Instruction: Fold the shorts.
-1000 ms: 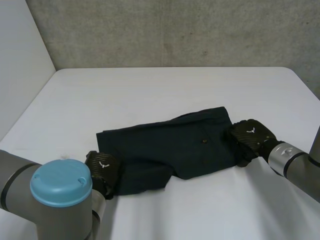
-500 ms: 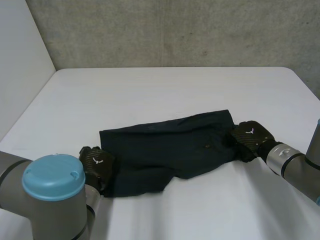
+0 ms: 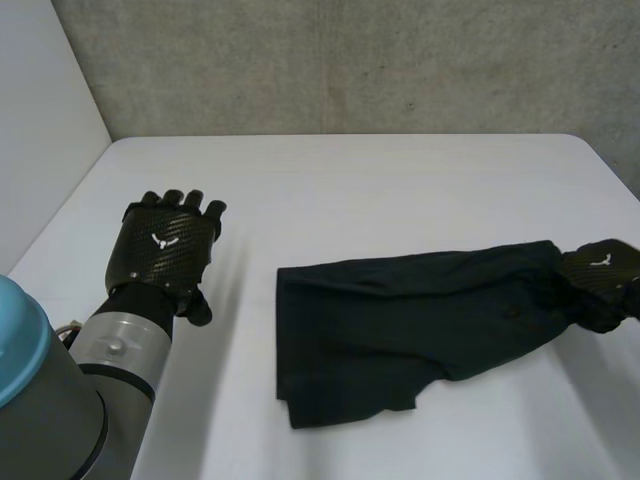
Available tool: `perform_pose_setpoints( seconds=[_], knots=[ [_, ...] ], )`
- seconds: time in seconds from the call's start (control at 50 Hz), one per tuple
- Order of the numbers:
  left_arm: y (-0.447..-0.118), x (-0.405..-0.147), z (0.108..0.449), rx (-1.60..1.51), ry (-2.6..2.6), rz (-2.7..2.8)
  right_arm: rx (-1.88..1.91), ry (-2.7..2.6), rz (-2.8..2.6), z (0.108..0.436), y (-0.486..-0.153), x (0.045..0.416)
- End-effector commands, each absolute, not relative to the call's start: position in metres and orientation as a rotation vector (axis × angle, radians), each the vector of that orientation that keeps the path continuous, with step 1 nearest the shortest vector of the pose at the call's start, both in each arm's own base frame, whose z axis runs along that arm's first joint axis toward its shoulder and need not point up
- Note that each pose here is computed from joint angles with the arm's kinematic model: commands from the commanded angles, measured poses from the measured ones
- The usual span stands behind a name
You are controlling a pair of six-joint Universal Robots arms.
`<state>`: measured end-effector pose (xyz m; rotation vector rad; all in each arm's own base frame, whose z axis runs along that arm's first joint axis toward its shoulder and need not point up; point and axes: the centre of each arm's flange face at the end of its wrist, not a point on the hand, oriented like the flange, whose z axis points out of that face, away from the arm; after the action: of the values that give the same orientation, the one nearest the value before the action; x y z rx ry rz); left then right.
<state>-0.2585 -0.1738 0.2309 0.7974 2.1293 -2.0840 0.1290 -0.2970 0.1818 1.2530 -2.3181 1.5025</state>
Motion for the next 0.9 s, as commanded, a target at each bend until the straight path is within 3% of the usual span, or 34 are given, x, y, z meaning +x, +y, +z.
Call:
perform_pose_setpoints(
  seconds=[0.02,0.22,0.32,0.4,0.56,0.62,0.74,0.9],
  knots=[
    [-0.178,-0.261,0.236,0.783,2.116,-2.106,1.416,-2.101,1.583,0.216,-0.286,0.17],
    [-0.182,-0.265,0.248,0.756,2.089,-2.157,1.927,-1.656,1.898,0.248,-0.205,0.284],
    [-0.184,-0.267,0.256,0.739,2.071,-2.191,2.338,-1.452,1.869,0.213,-0.14,0.335],
    [-0.185,-0.269,0.261,0.728,2.06,-2.213,2.504,-1.395,1.794,0.188,-0.123,0.344],
    [-0.191,-0.274,0.272,0.69,2.043,-2.265,2.489,-1.528,1.803,0.185,-0.125,0.346],
    [-0.193,-0.276,0.278,0.666,2.042,-2.296,2.357,-1.785,1.884,0.2,-0.138,0.344],
    [-0.203,-0.284,0.279,0.645,2.052,-2.316,1.727,-2.443,2.123,0.25,-0.189,0.314],
    [-0.194,-0.314,0.261,0.746,2.135,-2.313,1.311,-2.634,2.149,0.259,-0.233,0.289]
  ],
)
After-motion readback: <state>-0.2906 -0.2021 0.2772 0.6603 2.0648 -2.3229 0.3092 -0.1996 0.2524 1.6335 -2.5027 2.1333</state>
